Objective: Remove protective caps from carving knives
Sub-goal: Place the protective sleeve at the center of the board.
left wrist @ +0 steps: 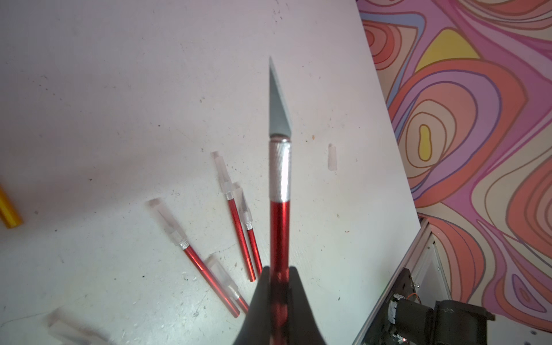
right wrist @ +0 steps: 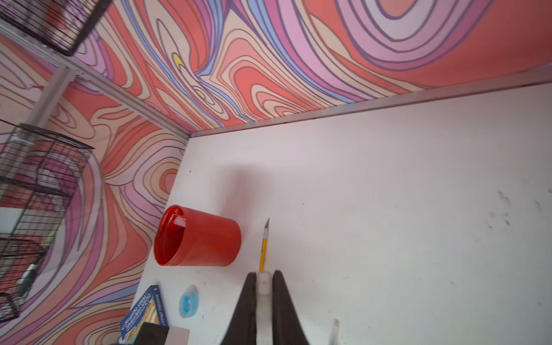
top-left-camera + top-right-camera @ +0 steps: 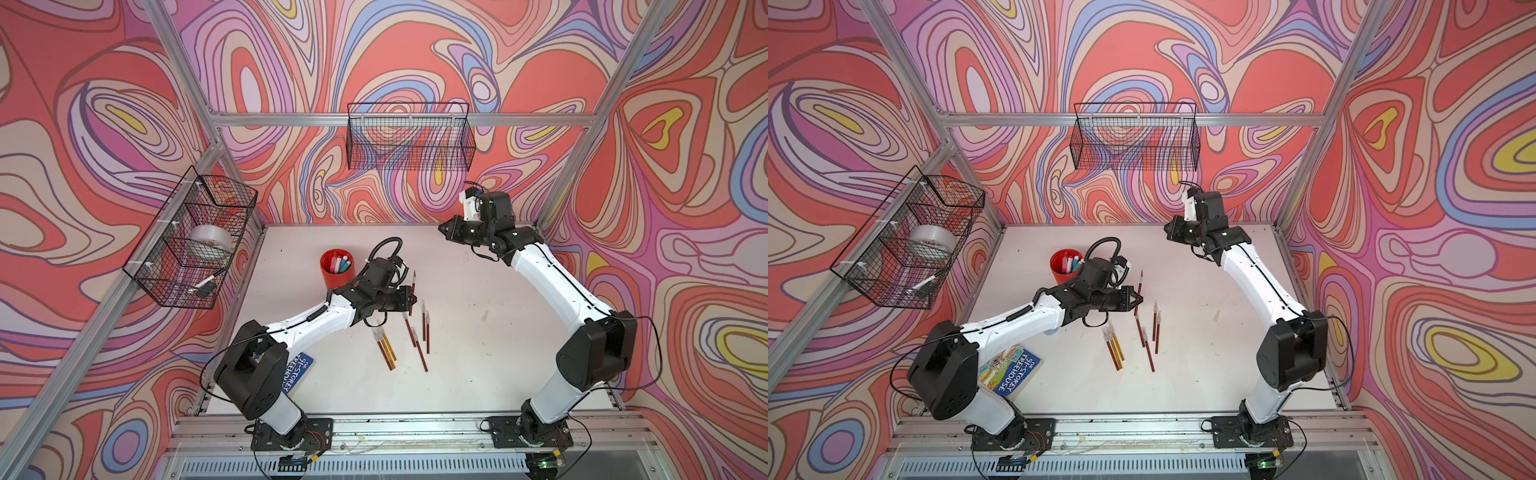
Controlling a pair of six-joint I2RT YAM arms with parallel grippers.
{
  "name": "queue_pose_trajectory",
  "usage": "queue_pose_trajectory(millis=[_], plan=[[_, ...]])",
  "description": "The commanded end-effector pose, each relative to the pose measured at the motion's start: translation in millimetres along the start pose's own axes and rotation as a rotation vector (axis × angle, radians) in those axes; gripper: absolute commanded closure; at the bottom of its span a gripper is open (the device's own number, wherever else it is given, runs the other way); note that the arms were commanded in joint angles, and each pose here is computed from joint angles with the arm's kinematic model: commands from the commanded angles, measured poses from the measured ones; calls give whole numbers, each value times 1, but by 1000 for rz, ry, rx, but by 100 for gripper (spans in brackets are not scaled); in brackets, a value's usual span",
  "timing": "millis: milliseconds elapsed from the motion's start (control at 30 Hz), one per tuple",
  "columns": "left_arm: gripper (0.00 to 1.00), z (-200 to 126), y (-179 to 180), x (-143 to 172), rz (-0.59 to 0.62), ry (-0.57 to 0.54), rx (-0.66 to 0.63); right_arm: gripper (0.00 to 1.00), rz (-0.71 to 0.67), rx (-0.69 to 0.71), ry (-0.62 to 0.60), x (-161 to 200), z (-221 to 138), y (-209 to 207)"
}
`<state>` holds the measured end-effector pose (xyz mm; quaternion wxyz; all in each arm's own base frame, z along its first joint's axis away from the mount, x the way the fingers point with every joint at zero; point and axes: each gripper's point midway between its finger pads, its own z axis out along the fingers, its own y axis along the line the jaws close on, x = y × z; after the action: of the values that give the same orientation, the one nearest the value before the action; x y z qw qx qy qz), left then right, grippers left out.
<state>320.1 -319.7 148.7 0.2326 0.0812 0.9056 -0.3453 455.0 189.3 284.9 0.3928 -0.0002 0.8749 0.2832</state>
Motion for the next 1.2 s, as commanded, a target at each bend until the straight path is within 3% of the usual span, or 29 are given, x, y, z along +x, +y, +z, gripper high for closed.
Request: queue_pose_trajectory(millis=[0,200,367,667,1167], plan=[[100,7,15,-6,-10,20,-94,100,-21,189,64,38,-9,-44],[100,17,41,-28,-79,17,-179,100,34,385,232,122,-11,-115],[100,23,66,-43,-139,4,-250,100,132,428,330,171,-18,-151],[100,40,87,-55,-144,40,-349,100,234,493,360,198,-40,-193],[98,64,120,-55,-194,99,-418,97,325,555,396,228,-50,-228]])
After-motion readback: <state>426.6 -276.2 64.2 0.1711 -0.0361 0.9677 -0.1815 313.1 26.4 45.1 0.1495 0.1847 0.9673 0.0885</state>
